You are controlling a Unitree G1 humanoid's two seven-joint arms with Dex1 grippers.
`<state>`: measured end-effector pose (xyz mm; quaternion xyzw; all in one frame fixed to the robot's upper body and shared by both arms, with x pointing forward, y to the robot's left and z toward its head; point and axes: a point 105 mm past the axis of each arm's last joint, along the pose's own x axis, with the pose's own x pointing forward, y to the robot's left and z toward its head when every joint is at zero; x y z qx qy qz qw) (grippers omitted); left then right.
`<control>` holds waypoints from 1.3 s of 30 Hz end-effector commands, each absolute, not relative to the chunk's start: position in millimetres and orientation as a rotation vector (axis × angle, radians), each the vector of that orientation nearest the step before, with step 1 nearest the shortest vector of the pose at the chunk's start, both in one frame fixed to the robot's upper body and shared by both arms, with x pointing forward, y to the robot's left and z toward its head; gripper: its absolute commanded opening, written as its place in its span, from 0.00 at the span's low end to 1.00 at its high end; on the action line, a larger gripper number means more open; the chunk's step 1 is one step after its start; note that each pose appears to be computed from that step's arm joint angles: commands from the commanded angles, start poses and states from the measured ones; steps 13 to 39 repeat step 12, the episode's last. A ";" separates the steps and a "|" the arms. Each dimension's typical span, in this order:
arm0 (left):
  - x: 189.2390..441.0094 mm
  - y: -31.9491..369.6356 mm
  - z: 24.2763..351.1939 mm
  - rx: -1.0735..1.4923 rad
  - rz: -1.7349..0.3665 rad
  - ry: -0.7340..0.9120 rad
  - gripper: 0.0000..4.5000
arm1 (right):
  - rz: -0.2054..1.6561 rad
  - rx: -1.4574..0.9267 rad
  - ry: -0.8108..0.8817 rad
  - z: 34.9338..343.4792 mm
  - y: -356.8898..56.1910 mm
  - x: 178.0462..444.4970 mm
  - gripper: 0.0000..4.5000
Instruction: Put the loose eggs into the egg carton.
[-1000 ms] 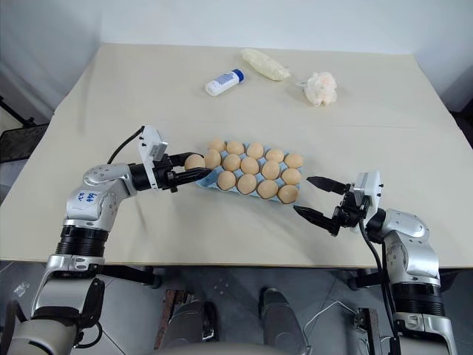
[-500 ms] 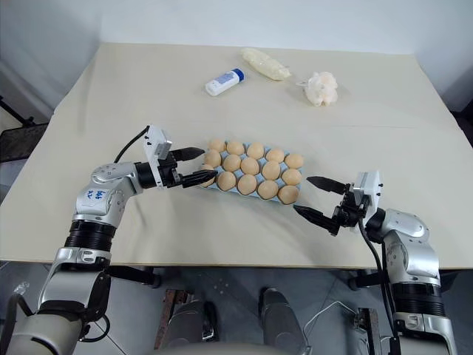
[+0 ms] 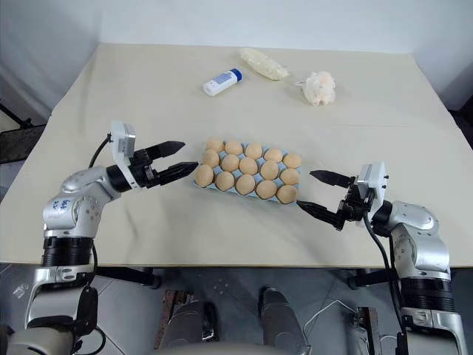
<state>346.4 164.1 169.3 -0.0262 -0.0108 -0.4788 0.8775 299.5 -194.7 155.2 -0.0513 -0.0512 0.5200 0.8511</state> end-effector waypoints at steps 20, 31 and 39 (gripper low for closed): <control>332.7 217.4 149.8 0.082 -0.926 -0.018 1.00 | 1.156 -0.162 -0.098 168.4 -202.5 312.2 1.00; 332.7 217.4 149.8 0.082 -0.926 -0.018 1.00 | 1.156 -0.162 -0.098 168.4 -202.5 312.2 1.00; 332.7 217.4 149.8 0.082 -0.926 -0.018 1.00 | 1.156 -0.162 -0.098 168.4 -202.5 312.2 1.00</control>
